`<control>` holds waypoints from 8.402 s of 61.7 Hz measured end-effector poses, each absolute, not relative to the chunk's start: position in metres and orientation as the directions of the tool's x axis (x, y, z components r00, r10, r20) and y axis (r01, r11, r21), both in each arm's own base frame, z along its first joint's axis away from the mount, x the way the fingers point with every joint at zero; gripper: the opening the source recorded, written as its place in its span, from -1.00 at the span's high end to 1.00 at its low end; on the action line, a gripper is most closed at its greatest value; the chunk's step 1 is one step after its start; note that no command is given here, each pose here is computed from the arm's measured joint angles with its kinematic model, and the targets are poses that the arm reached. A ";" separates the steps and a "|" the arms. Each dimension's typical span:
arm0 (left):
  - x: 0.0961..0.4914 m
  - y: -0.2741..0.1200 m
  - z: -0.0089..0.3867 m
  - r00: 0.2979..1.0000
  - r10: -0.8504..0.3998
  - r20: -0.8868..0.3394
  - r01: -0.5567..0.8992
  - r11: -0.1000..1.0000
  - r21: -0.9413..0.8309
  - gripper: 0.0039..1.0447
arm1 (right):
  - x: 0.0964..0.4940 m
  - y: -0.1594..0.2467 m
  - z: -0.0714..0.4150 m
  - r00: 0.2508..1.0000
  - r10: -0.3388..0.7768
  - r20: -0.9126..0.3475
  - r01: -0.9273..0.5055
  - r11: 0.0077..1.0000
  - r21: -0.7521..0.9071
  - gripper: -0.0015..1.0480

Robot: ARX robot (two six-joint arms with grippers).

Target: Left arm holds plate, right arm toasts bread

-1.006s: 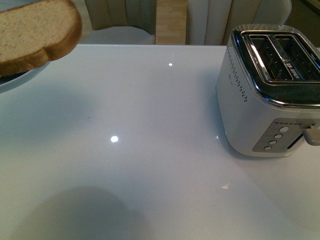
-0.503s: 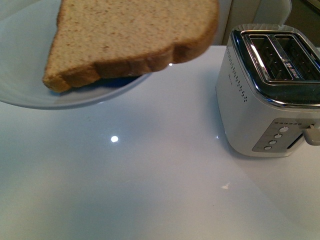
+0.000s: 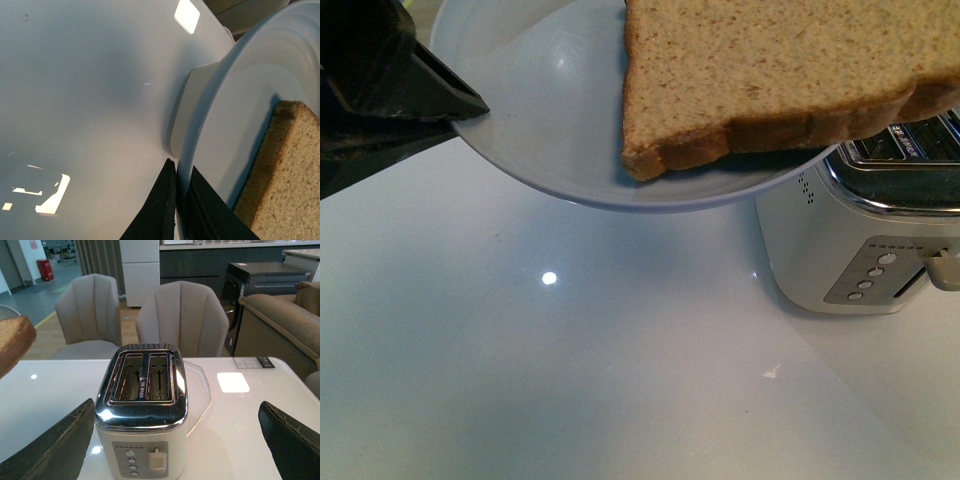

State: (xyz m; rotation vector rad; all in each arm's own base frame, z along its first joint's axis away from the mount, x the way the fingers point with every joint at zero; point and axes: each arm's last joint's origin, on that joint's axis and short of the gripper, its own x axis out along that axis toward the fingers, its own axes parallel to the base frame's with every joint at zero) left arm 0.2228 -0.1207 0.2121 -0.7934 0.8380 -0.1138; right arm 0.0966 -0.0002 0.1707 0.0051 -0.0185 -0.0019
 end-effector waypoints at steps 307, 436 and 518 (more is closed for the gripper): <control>0.218 -0.136 0.209 0.642 -0.439 -0.629 -0.188 0.705 -0.684 0.95 | 0.364 0.047 0.207 0.888 -0.107 -0.448 0.029 0.984 -0.176 0.94; 0.217 -0.137 0.208 0.635 -0.448 -0.630 -0.183 0.705 -0.685 0.95 | 0.324 0.067 0.154 0.843 -0.020 -0.538 -0.019 0.998 -0.067 -0.43; 0.216 -0.137 0.207 0.637 -0.438 -0.635 -0.184 0.713 -0.676 0.95 | 0.168 0.031 0.244 1.000 0.012 -0.008 -0.012 1.000 0.027 -0.31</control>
